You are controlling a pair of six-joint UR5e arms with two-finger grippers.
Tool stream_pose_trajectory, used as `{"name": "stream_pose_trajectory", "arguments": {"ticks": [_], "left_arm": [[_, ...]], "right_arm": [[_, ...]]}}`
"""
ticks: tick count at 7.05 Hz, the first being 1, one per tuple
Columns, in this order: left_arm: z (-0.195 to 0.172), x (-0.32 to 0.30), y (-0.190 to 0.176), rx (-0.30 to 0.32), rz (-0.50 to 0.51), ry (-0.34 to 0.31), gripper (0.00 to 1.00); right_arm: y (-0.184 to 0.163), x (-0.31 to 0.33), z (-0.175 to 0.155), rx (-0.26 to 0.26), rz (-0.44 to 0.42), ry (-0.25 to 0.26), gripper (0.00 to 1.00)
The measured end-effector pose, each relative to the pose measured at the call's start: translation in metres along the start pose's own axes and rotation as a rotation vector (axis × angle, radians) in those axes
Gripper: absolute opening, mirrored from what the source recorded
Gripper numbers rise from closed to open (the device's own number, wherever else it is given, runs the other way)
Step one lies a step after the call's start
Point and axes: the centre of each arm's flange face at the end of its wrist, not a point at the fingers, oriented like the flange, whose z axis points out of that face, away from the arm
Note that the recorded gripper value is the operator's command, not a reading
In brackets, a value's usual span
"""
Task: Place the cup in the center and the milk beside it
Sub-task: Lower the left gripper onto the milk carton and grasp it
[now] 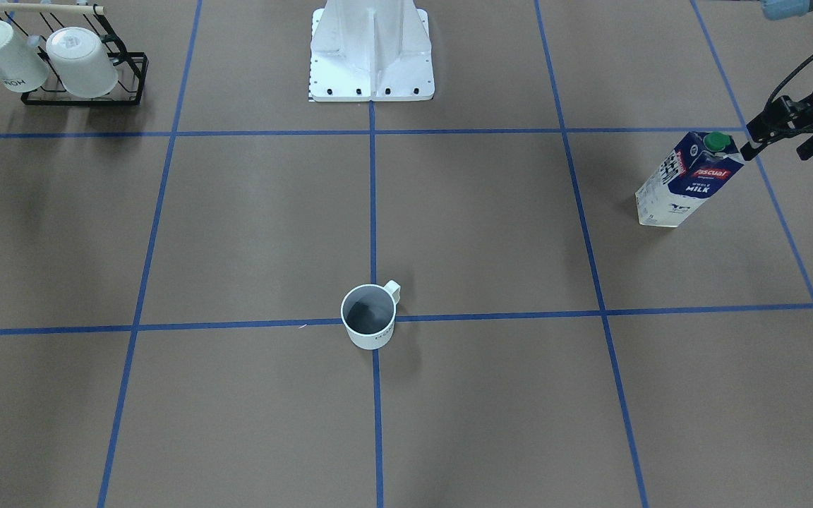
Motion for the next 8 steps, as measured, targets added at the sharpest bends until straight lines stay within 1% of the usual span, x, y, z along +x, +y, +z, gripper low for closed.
{"name": "stream_pose_trajectory", "arguments": {"ticks": [1,3,6,8], "left_arm": [[0.0,0.003,0.002,0.0,0.006,0.0,0.98],[0.003,0.01,0.009,-0.005,0.029,-0.002,0.98],[0.018,0.02,0.03,-0.034,0.022,-0.017,0.98],[0.031,0.005,0.05,-0.017,0.043,-0.023,0.98]], "right_arm": [[0.02,0.028,-0.006,-0.014,0.006,0.011,1.0],[0.041,0.046,-0.012,-0.018,0.033,0.011,1.0],[0.045,0.048,-0.013,-0.017,0.04,0.01,1.0],[0.046,0.048,-0.013,-0.016,0.039,0.009,1.0]]}}
